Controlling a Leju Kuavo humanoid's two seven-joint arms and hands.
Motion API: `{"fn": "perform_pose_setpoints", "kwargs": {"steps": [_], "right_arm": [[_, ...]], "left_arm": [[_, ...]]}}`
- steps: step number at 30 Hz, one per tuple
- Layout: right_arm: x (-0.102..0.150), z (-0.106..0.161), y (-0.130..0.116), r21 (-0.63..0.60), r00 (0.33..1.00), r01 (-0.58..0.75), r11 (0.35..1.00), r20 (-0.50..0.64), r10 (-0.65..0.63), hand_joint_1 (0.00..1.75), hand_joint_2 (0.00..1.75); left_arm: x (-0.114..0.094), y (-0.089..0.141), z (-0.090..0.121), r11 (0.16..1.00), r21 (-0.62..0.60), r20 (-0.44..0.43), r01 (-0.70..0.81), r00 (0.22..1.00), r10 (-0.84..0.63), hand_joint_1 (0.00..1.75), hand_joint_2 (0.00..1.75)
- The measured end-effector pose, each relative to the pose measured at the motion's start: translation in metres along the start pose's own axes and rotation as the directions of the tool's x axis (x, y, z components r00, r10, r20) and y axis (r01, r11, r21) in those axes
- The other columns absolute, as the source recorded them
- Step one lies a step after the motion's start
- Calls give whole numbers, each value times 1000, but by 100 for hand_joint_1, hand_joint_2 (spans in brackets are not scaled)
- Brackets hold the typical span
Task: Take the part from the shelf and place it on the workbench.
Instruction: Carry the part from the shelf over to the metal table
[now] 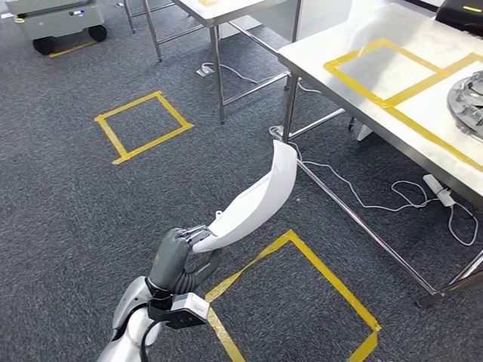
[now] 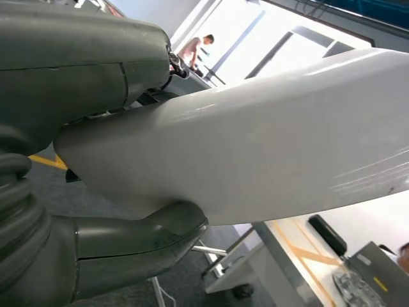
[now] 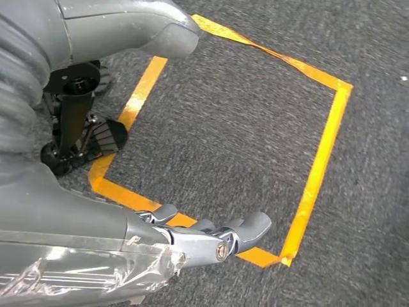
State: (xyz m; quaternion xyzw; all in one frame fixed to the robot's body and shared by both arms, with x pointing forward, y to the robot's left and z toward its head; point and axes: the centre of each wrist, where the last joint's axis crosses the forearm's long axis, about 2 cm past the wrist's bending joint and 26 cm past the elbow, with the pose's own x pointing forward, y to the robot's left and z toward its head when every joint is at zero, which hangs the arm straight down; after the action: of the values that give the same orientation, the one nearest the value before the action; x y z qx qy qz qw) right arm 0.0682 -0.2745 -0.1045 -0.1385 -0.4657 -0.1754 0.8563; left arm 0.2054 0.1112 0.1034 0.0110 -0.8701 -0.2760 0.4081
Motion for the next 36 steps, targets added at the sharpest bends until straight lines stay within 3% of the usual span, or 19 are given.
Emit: {"fn": "perform_pose_setpoints", "kwargs": {"steps": [36], "right_arm": [[-2, 1, -1, 23, 1000, 12, 1000, -4, -12, 0, 175]], "left_arm": [[0, 1, -2, 1000, 4, 5, 1, 1000, -1, 175, 175]]}}
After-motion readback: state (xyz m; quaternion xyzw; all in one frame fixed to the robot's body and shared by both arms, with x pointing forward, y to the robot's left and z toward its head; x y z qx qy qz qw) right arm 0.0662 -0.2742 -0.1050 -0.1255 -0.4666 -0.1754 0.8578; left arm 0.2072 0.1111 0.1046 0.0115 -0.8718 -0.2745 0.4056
